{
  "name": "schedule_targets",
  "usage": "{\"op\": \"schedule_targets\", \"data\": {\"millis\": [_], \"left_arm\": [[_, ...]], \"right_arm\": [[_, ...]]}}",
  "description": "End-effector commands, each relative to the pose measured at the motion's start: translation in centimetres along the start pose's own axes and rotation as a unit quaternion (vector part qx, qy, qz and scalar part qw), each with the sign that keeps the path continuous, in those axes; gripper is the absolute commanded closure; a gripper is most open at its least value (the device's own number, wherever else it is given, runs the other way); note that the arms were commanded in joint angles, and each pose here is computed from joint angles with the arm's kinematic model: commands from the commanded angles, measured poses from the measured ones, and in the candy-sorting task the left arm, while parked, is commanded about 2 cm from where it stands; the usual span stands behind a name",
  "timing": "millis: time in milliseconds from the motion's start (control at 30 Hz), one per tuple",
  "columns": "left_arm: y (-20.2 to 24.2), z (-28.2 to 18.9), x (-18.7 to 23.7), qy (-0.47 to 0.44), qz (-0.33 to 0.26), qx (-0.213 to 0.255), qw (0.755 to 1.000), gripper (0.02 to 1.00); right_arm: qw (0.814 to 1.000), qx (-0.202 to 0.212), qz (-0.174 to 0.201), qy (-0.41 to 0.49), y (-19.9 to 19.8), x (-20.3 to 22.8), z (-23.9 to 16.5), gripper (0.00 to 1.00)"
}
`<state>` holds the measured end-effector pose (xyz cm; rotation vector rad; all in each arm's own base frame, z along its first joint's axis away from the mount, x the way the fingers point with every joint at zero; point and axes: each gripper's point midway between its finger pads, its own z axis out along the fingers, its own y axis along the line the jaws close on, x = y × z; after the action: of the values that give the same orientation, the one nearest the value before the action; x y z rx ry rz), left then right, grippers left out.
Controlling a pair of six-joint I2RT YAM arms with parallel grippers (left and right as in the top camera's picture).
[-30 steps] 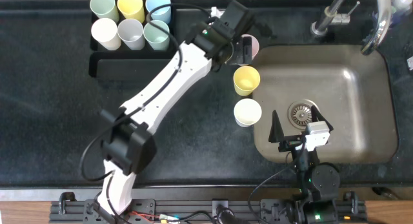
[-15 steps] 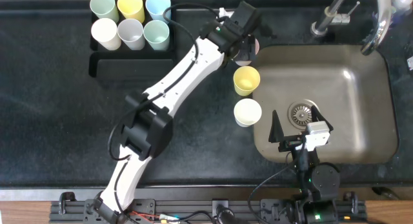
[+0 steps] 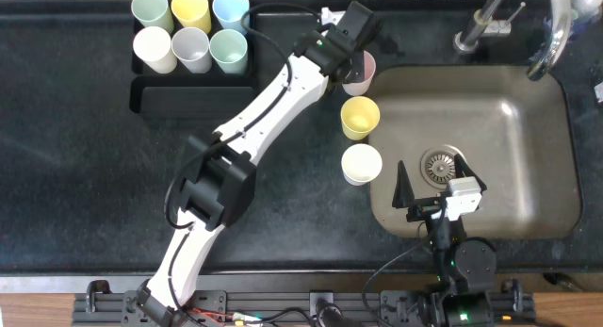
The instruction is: Store Cups
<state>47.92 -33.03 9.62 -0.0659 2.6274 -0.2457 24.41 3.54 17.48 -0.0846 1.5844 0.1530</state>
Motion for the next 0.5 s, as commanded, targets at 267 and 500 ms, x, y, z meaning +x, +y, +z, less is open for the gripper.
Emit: {"op": "schedule_targets", "data": {"millis": [267,500], "left_arm": [[0.0,-5.1,-3.2,-0.048,-0.010,0.009,0.999,0.985],[5.1,-18.1,-6.7,-0.148,-0.055,-0.001,0.987,0.982]], "right_arm": [[1.000,-0.003,0.002,-0.001,0.1,0.3,0.0,0.007],[1.000,-0.003,0.002,-0.001,0.1,0.3,0.0,0.005]]}}
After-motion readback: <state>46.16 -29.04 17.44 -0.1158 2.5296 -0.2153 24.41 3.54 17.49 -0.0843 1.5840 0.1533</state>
